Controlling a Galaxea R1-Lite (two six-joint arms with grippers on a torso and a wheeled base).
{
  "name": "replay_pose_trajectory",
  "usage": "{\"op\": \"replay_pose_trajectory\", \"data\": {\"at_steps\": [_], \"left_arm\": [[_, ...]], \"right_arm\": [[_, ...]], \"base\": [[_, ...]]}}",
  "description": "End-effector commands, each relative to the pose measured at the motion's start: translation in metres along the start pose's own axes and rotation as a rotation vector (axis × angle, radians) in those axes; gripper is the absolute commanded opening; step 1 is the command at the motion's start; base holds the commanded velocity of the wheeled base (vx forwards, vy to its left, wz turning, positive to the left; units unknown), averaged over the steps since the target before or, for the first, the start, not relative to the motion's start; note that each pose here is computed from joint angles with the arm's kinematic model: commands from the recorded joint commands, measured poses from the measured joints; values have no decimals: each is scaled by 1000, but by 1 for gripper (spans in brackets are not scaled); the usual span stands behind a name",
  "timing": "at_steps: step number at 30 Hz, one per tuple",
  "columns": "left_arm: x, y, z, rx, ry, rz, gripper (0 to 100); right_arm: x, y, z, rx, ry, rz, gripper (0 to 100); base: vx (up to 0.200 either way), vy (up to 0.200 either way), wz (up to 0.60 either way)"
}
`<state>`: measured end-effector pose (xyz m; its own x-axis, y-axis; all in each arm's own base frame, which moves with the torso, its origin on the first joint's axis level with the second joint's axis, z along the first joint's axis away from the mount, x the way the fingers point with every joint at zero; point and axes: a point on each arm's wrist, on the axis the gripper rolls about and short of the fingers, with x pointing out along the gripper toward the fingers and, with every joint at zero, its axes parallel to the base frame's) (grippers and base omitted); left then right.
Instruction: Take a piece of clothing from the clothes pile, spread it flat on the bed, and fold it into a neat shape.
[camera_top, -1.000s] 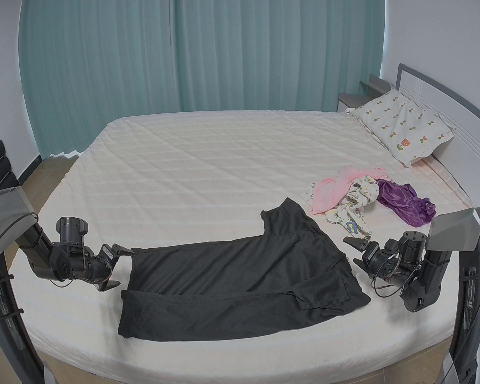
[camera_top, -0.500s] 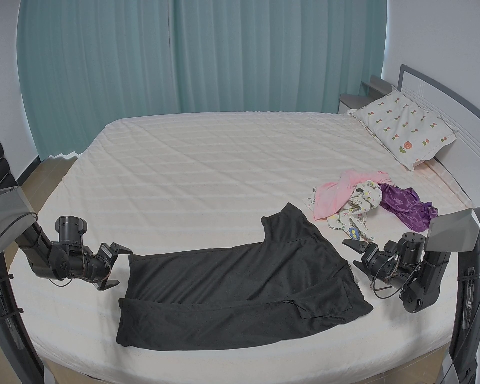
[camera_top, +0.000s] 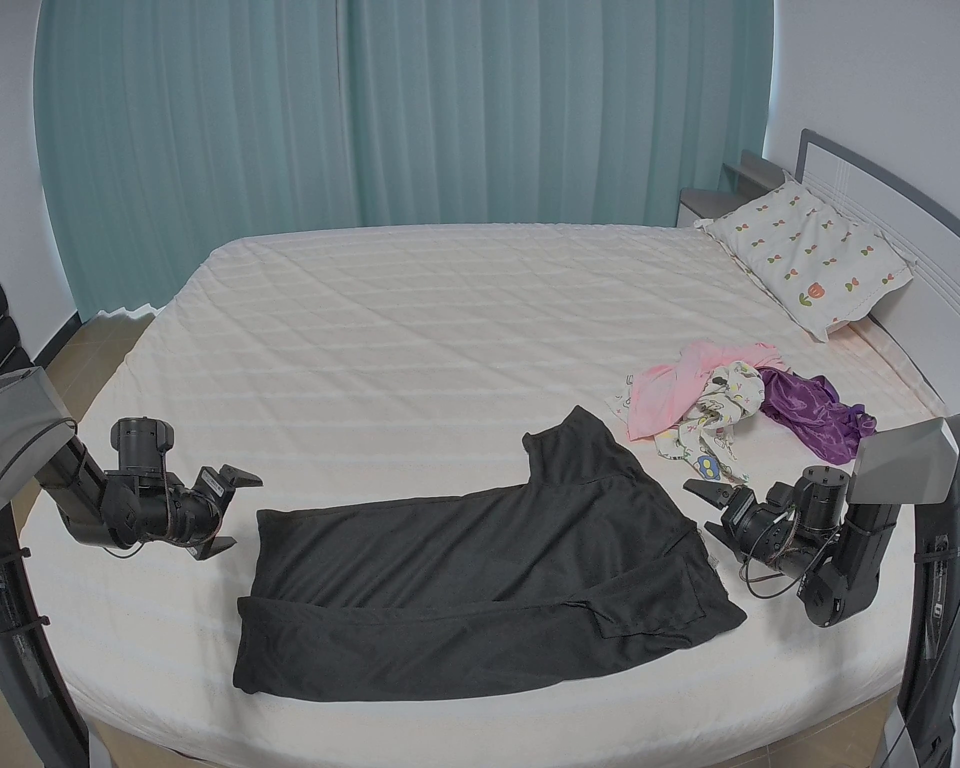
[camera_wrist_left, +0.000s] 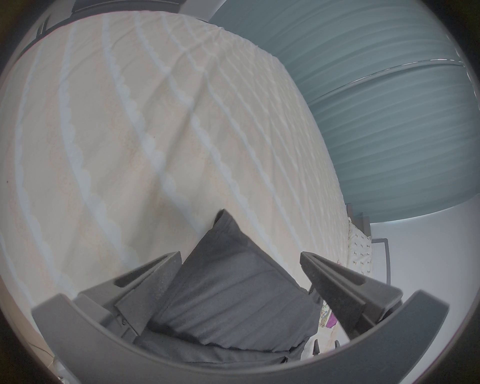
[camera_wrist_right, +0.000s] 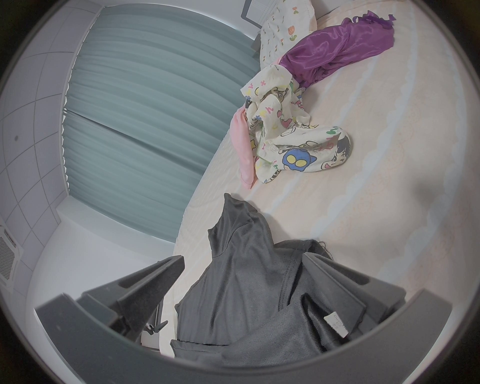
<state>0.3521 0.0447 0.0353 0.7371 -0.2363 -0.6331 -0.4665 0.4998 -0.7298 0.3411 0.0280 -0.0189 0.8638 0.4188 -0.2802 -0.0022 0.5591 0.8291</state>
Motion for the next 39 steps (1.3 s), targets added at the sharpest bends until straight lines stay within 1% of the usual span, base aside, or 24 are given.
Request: {"op": "replay_pose_trajectory", "data": {"at_steps": [1, 5, 7, 9, 11, 13, 14, 17, 24, 29, 30, 33, 38, 39], "left_arm": [[8, -4, 6, 12, -25, -3, 100], [18, -7, 8, 36, -39, -2, 100], [33, -8, 12, 94, -37, -8, 100], [35, -8, 12, 102, -34, -8, 100], [46, -8, 7, 148, -10, -10, 100], [54, -4, 7, 194, -2, -2, 100], [54, -4, 7, 194, -2, -2, 100], [62, 4, 5, 273, 11, 16, 100], [63, 4, 6, 295, -8, -6, 100], [69, 3, -1, 318, 6, -9, 100], [71, 4, -1, 321, 5, -4, 0], [73, 7, -1, 343, 5, 7, 0], [75, 7, 0, 340, -23, 30, 0], [76, 7, 1, 336, -33, 41, 0]], "right_arm": [[0, 0, 0, -3, -3, 6, 100], [1, 0, 0, -3, -4, 7, 100], [1, -1, -1, -3, 1, 3, 100], [1, -2, -2, -3, 1, 2, 100], [2, -2, -2, -8, 2, 1, 100], [3, -3, -2, -10, 2, 1, 100], [3, -3, -2, -10, 2, 1, 100], [5, -4, -5, -17, 13, -1, 100], [7, -3, -9, -32, 23, 2, 100], [7, -3, -9, -33, 23, 3, 100], [7, -3, -9, -35, 23, 3, 100], [7, -3, -6, -43, 14, 4, 100], [7, 0, 4, -60, -19, 21, 100], [10, 4, 7, -73, -29, 38, 100]], "base": [[0, 0, 0], [0, 0, 0], [0, 0, 0], [0, 0, 0], [0, 0, 0], [0, 0, 0], [0, 0, 0], [0, 0, 0], [0, 0, 0], [0, 0, 0], [0, 0, 0], [0, 0, 0], [0, 0, 0], [0, 0, 0]]}}
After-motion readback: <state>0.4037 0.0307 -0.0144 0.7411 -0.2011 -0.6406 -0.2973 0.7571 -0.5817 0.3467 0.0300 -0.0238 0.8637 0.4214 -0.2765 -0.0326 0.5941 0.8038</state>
